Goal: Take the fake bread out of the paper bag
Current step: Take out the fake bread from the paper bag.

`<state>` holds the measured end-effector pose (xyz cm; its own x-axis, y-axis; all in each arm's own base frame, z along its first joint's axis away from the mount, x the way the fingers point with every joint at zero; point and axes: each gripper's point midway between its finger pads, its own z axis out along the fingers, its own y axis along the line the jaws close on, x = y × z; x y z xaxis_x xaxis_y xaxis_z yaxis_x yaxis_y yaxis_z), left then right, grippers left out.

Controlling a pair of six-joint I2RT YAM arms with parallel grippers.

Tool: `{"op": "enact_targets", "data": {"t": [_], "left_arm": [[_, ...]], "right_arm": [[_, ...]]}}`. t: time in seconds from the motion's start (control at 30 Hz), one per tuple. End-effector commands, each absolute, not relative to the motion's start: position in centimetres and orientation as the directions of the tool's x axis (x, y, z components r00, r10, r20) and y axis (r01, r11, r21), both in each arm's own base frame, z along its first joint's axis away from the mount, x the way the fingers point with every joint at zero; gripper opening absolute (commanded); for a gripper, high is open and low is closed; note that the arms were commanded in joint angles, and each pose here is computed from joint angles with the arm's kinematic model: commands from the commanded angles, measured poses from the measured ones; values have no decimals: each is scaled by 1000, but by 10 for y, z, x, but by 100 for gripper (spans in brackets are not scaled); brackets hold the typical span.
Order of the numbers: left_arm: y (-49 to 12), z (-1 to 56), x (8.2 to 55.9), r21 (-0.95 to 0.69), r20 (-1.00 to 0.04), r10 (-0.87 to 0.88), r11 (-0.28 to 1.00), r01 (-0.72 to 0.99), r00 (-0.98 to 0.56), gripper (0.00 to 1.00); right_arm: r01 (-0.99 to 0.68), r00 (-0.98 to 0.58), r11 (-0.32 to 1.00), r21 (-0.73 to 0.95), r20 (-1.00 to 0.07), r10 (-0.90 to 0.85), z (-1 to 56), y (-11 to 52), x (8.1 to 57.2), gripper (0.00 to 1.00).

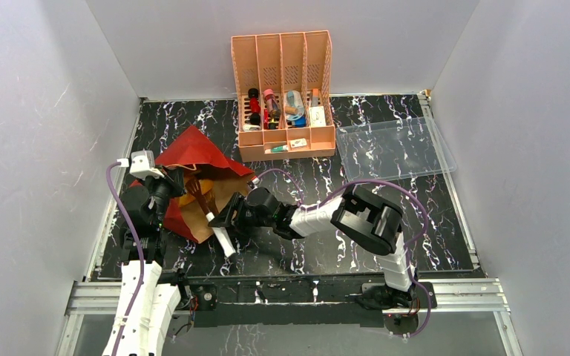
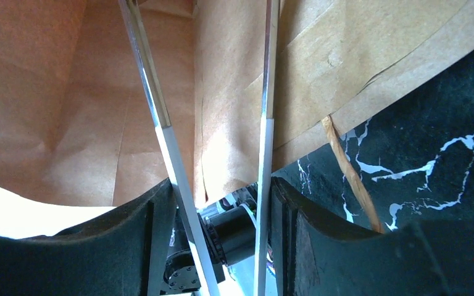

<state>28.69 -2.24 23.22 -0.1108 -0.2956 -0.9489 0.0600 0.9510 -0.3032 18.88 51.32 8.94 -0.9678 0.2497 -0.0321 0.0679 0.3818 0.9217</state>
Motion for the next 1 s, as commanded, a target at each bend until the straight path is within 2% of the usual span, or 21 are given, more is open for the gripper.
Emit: {"op": "enact_targets", "data": {"t": [0.0, 0.07, 0.17, 0.27, 0.97], "left_arm": [[-28, 256, 285, -307, -951, -303, 946, 100, -62, 0], [-28, 257, 285, -307, -951, -303, 946, 101, -60, 0], [-28, 258, 285, -310, -951, -305, 945, 102, -58, 0], [-28, 258, 286, -310, -951, -305, 945, 105, -57, 0], [-18, 237, 299, -271, -958, -266, 962, 37, -106, 0]], "right_arm": [[73, -963, 367, 927, -30, 268, 93, 518, 198, 48], [77, -963, 370, 926, -27, 269, 92, 518, 198, 38], [91, -963, 379, 921, -16, 270, 88, 515, 196, 13], [99, -964, 377, 921, -5, 265, 86, 513, 193, 0], [12, -952, 298, 954, -80, 295, 153, 480, 183, 0]]}}
